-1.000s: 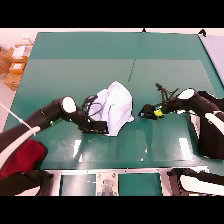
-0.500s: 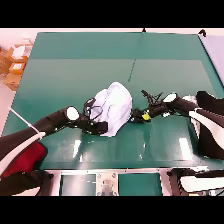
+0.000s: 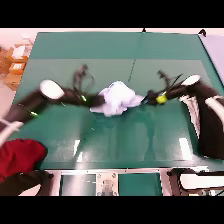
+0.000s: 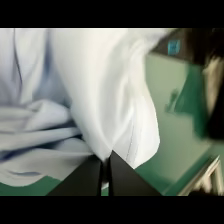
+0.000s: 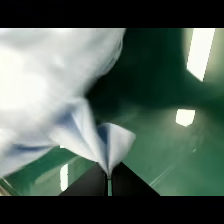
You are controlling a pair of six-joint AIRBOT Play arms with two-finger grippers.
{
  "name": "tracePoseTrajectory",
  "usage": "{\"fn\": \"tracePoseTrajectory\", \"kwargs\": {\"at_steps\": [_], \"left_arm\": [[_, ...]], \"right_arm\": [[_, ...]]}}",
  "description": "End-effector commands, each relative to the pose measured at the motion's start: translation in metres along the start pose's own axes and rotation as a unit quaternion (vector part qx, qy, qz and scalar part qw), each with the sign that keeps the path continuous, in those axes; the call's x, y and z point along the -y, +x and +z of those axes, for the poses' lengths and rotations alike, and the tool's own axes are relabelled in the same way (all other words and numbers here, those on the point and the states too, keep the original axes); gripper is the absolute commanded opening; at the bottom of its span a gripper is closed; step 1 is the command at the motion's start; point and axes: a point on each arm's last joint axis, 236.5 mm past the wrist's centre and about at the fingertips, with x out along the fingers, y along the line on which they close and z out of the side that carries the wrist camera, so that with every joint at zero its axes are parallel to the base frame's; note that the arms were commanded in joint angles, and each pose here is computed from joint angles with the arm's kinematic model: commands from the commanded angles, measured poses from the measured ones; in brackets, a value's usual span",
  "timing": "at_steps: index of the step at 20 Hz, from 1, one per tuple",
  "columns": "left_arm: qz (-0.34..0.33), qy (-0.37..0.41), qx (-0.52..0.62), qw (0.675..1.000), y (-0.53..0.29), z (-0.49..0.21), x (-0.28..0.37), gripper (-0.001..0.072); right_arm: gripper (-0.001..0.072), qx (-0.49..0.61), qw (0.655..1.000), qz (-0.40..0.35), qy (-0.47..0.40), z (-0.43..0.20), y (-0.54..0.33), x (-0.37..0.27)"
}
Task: Fold the shirts.
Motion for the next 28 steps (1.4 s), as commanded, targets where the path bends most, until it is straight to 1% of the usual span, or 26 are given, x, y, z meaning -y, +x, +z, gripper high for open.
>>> {"fn": "tracePoseTrajectory", "kwargs": {"at_steps": [1,3,4,7,9,10,12,13,15,16,17,19,21,25,26,28], "left_arm": [[-0.024,0.078,0.173,0.981,-0.135,0.103,0.065,0.0023],[-0.032,0.129,0.247,0.96,-0.209,0.133,0.109,0.0023],[-0.036,0.156,0.271,0.949,-0.238,0.14,0.131,0.0023],[-0.047,0.219,0.327,0.918,-0.3,0.144,0.187,0.0023],[-0.023,0.252,0.352,0.901,-0.326,0.143,0.2,0.0023],[-0.01,0.26,0.354,0.899,-0.333,0.141,0.201,0.0023],[0.018,0.272,0.333,0.902,-0.333,0.132,0.194,0.0023],[0.048,0.273,0.311,0.909,-0.327,0.128,0.178,0.0023],[0.121,0.247,0.254,0.927,-0.31,0.119,0.129,0.0023],[0.145,0.234,0.219,0.936,-0.296,0.112,0.106,0.0023],[0.154,0.215,0.175,0.948,-0.275,0.101,0.082,0.0023],[0.152,0.168,0.089,0.97,-0.221,0.074,0.033,0.0023],[0.154,0.113,0.025,0.981,-0.162,0.043,-0.026,0.0023],[0.186,0.017,-0.07,0.98,-0.063,-0.03,-0.149,0.0023],[0.185,0.001,-0.092,0.978,-0.045,-0.041,-0.167,0.0023],[0.174,-0.012,-0.115,0.978,-0.015,-0.043,-0.188,0.0023]], "right_arm": [[0.0013,0.112,0.993,0.016,-0.046,0.05,-0.129,-0.052],[0.0013,0.228,0.968,0.002,-0.103,0.071,-0.223,-0.101],[0.0013,0.283,0.95,-0.012,-0.133,0.073,-0.269,-0.128],[0.0013,0.408,0.885,-0.058,-0.215,0.051,-0.373,-0.2],[0.0013,0.47,0.845,-0.089,-0.24,0.03,-0.42,-0.229],[0.0013,0.495,0.828,-0.101,-0.243,0.021,-0.435,-0.236],[0.0013,0.519,0.812,-0.124,-0.238,0.007,-0.452,-0.237],[0.0013,0.523,0.809,-0.13,-0.233,0.005,-0.455,-0.235],[0.0013,0.511,0.822,-0.126,-0.217,0.009,-0.447,-0.221],[0.0014,0.496,0.836,-0.12,-0.2,0.015,-0.435,-0.206],[0.0014,0.477,0.852,-0.109,-0.186,0.022,-0.419,-0.191],[0.0014,0.432,0.883,-0.084,-0.161,0.042,-0.372,-0.154],[0.0014,0.391,0.91,-0.059,-0.122,0.067,-0.308,-0.108],[0.0015,0.295,0.954,-0.042,-0.009,0.099,-0.163,-0.001],[0.0016,0.259,0.965,-0.038,0.016,0.099,-0.128,0.02],[0.0016,0.207,0.976,-0.027,0.055,0.099,-0.078,0.05]]}}
